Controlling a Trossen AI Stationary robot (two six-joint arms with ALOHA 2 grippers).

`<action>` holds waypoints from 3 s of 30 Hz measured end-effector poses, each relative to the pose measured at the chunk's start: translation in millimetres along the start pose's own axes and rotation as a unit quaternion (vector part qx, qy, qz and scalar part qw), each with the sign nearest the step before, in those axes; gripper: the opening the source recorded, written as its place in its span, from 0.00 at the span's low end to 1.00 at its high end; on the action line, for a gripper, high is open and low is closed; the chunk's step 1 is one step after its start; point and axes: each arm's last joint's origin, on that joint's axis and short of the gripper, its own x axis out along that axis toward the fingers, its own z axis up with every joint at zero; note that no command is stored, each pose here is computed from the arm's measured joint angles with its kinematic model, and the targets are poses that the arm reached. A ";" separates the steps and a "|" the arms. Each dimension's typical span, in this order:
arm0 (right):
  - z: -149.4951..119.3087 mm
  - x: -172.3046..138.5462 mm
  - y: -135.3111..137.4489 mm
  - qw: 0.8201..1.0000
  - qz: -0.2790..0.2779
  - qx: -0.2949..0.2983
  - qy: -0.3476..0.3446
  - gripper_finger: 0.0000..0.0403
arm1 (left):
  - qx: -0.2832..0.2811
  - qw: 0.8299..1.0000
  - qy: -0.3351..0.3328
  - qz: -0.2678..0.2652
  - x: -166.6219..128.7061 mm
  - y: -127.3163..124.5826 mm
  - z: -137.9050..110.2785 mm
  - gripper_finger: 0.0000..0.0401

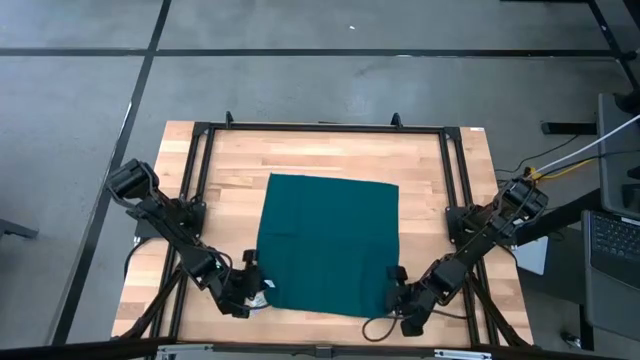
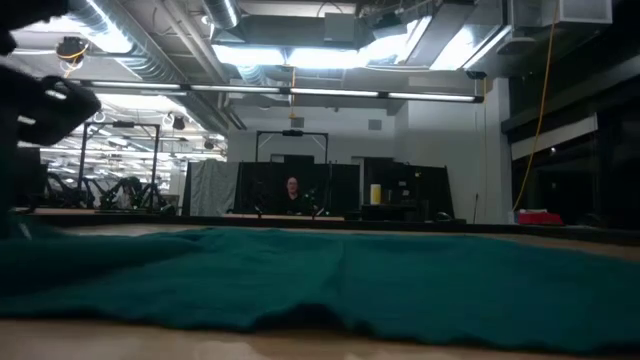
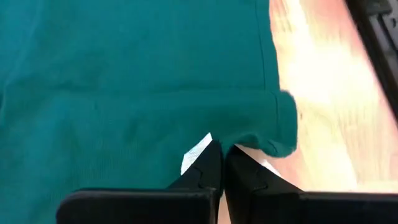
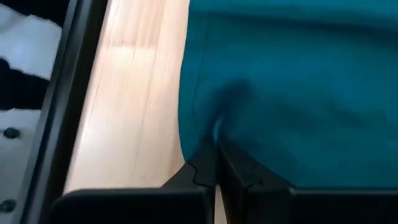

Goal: Fold microfiber towels
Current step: Fold the towel

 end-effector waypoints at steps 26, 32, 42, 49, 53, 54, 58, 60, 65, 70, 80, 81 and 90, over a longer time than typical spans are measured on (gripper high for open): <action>37.2 -67.8 -70.8 0.926 -0.355 0.071 -0.109 0.01 | -0.409 0.844 -0.245 0.247 -18.8 67.9 34.9 0.01; 31.3 -101.6 -98.9 0.885 -0.443 0.103 -0.096 0.00 | -0.444 0.801 -0.270 0.297 -19.1 92.0 38.8 0.01; 26.9 -120.2 -124.0 0.861 -0.483 0.120 -0.107 0.00 | -0.468 0.758 -0.289 0.350 -22.1 120.6 43.7 0.01; 26.4 -109.2 -136.2 0.859 -0.487 0.114 -0.110 0.01 | -0.468 0.743 -0.300 0.373 -21.0 131.3 46.6 0.01; 24.5 -108.2 -141.7 0.851 -0.500 0.115 -0.108 0.02 | -0.464 0.743 -0.297 0.381 -20.5 134.9 47.5 0.01; 23.8 -107.7 -142.7 0.850 -0.502 0.116 -0.107 0.03 | -0.461 0.744 -0.296 0.383 -20.3 135.9 48.0 0.02; 21.0 -106.1 -146.1 0.846 -0.505 0.130 -0.110 0.11 | -0.452 0.747 -0.292 0.390 -18.3 139.8 51.0 0.06; 21.1 -105.8 -146.3 0.846 -0.504 0.134 -0.113 0.16 | -0.449 0.746 -0.294 0.395 -16.4 142.8 52.9 0.08; 21.9 -106.6 -146.6 0.838 -0.517 0.127 -0.124 0.26 | -0.412 0.726 -0.344 0.430 -18.6 145.7 58.4 0.12; 23.1 -108.9 -149.2 0.815 -0.543 0.133 -0.153 0.32 | -0.406 0.712 -0.350 0.454 -19.4 153.7 58.2 0.11; 25.7 -111.4 -131.7 0.858 -0.460 0.148 -0.174 0.27 | -0.313 0.824 -0.245 0.405 -12.0 149.3 75.9 0.07; 26.3 -113.4 -127.4 0.870 -0.435 0.152 -0.178 0.26 | -0.272 0.867 -0.212 0.359 -9.1 146.2 81.7 0.06; 18.6 -154.1 -100.3 0.940 -0.207 0.190 -0.193 0.16 | -0.149 0.971 -0.115 0.147 3.0 141.5 89.5 0.01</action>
